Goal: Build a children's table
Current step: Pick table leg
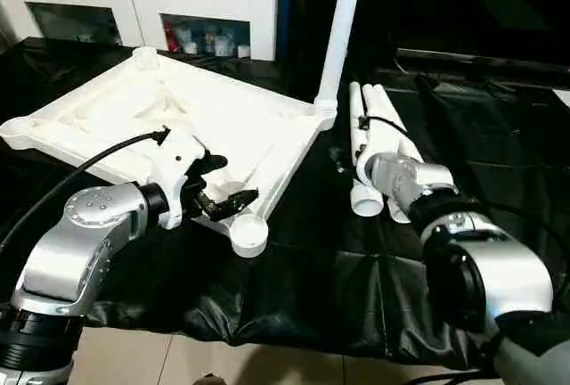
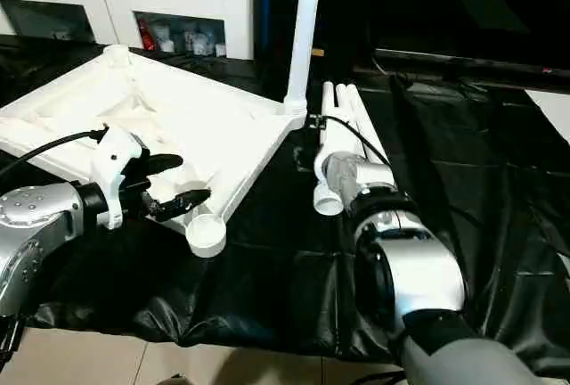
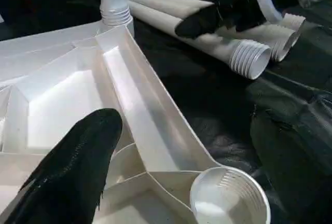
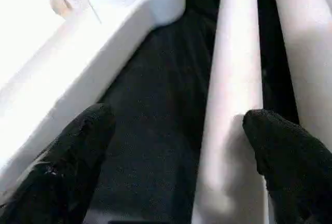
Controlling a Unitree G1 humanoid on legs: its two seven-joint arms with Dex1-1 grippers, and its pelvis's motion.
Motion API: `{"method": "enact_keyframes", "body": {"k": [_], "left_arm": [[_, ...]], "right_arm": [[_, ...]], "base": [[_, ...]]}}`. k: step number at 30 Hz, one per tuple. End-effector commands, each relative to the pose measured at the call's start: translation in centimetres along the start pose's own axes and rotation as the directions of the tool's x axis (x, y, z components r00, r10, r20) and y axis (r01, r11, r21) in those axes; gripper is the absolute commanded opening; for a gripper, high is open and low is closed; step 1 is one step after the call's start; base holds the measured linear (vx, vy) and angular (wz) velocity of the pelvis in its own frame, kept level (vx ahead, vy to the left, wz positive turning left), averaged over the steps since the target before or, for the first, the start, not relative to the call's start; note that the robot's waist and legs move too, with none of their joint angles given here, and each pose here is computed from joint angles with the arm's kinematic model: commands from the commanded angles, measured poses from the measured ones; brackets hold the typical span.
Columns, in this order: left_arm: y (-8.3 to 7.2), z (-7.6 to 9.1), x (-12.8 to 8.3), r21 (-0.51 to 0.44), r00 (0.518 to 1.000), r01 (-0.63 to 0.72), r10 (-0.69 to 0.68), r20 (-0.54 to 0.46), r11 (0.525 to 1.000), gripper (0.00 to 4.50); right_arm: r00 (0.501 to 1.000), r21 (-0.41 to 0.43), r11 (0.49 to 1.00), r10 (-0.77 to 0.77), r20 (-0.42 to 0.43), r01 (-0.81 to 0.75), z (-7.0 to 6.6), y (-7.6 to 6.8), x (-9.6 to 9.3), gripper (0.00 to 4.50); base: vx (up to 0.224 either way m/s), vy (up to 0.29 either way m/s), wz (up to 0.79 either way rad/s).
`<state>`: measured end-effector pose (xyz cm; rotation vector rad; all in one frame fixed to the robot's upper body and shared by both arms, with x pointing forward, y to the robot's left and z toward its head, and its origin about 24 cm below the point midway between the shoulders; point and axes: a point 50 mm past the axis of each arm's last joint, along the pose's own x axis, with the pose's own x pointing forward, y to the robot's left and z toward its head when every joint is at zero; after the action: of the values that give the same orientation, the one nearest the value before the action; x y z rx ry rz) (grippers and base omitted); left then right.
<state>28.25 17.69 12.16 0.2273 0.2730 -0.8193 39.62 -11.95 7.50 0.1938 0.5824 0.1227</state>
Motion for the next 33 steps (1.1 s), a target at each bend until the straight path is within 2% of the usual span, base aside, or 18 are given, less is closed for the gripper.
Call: {"method": "enact_keyframes", "body": {"k": [1,8,12,17,18,23,26,31,33], "left_arm": [[0.0,0.2,-0.2,0.009,1.0,0.006,-0.005,-0.008,1.0,4.5],[-0.1,0.2,-0.2,0.02,1.0,0.006,-0.005,-0.021,1.0,4.5],[-0.2,0.0,-0.4,0.023,0.999,0.017,-0.016,-0.034,1.0,4.5],[-0.2,-0.1,-0.5,0.025,0.999,0.02,-0.019,-0.04,0.999,4.5],[-0.2,-0.1,-0.5,0.028,0.998,0.03,-0.029,-0.048,0.999,4.5],[-0.4,0.0,-0.5,0.033,0.998,0.043,-0.041,-0.053,0.999,4.5],[-0.5,-0.1,-0.5,0.036,0.998,0.044,-0.042,-0.055,0.998,4.5],[-0.6,-0.2,-0.4,0.041,0.997,0.053,-0.05,-0.06,0.998,4.5],[-0.7,-0.2,-0.2,0.042,0.997,0.057,-0.054,-0.06,0.998,4.5]], "right_arm": [[1.0,0.002,1.0,-0.014,0.028,0.014,0.7,-0.1,-0.1,4.44],[0.998,0.0,0.998,-0.056,0.042,0.056,0.8,-0.8,-0.1,4.44],[0.999,0.02,0.999,-0.05,0.005,0.05,0.0,-1.1,0.0,4.44],[0.998,0.042,0.997,-0.065,-0.006,0.065,-0.4,-1.4,0.0,4.44],[0.997,0.055,0.996,-0.073,-0.023,0.074,-0.9,-1.7,0.0,4.44],[0.995,0.01,0.998,-0.065,-0.081,0.066,-1.9,-1.8,0.1,4.44],[0.993,-0.003,0.998,-0.064,-0.103,0.064,-2.2,-1.9,0.1,4.05],[0.987,-0.025,0.997,-0.077,-0.14,0.074,-2.6,-2.3,0.0,3.76],[0.985,-0.026,0.997,-0.076,-0.154,0.073,-2.7,-2.3,0.0,3.48]], "base": [[0.0,0.0,0.0],[0.0,0.0,0.0],[0.0,0.0,0.0],[0.0,0.0,0.0],[0.0,0.0,0.0],[0.0,0.0,0.0],[0.0,0.0,0.0],[0.0,0.0,0.0],[0.0,0.0,0.0]]}}
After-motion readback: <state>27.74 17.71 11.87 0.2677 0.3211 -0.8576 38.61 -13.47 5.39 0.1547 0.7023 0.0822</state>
